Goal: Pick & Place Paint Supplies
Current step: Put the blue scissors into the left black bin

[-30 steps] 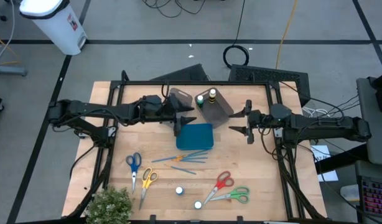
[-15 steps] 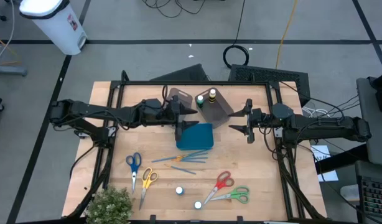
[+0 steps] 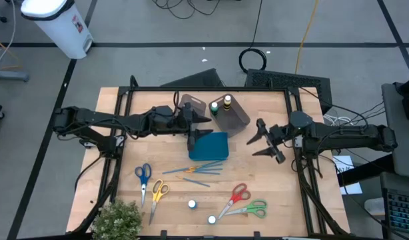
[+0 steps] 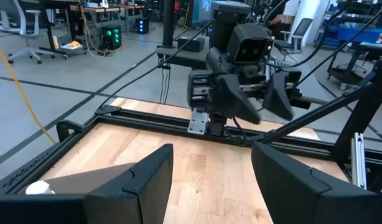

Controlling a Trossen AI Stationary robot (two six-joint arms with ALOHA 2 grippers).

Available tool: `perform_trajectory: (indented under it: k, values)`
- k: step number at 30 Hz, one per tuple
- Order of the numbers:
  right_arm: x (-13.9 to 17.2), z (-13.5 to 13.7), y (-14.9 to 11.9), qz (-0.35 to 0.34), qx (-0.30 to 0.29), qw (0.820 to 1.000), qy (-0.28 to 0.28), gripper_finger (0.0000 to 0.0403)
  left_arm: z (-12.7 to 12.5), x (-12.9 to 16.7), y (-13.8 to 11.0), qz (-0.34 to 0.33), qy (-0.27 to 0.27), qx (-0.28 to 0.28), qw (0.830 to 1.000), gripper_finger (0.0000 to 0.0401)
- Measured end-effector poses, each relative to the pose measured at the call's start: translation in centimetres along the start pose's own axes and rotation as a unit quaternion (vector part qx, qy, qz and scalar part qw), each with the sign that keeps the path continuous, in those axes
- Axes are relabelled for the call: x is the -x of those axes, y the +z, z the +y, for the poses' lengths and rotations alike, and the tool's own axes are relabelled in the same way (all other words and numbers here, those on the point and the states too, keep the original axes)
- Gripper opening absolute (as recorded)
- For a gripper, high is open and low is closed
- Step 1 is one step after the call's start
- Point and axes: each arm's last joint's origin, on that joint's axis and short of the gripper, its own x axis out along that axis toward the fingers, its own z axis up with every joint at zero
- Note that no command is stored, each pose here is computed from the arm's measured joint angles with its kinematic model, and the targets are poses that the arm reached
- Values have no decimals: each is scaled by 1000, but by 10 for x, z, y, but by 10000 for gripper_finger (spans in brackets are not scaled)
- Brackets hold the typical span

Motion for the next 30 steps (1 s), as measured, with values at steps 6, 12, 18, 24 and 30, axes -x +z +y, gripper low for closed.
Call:
perform_trajectory:
  k: [6, 12, 18, 24, 30]
  values:
    - [0, 1, 1, -2, -1, 1000, 21, 212, 0, 0, 0, 0, 0, 0, 1000, 225]
    - [0, 1, 1, -3, 1, 1000, 20, 212, 0, 0, 0, 0, 0, 0, 1000, 225]
    - [0, 1, 1, -3, 1, 1000, 20, 212, 0, 0, 0, 1, -1, 0, 1000, 225]
    - [0, 1, 1, -3, 1, 1000, 20, 212, -7, 3, -19, 110, -67, 93, 987, 225]
    - [0, 1, -6, 1, -2, 1000, 18, 212, -37, 24, -57, 354, -178, 191, 898, 225]
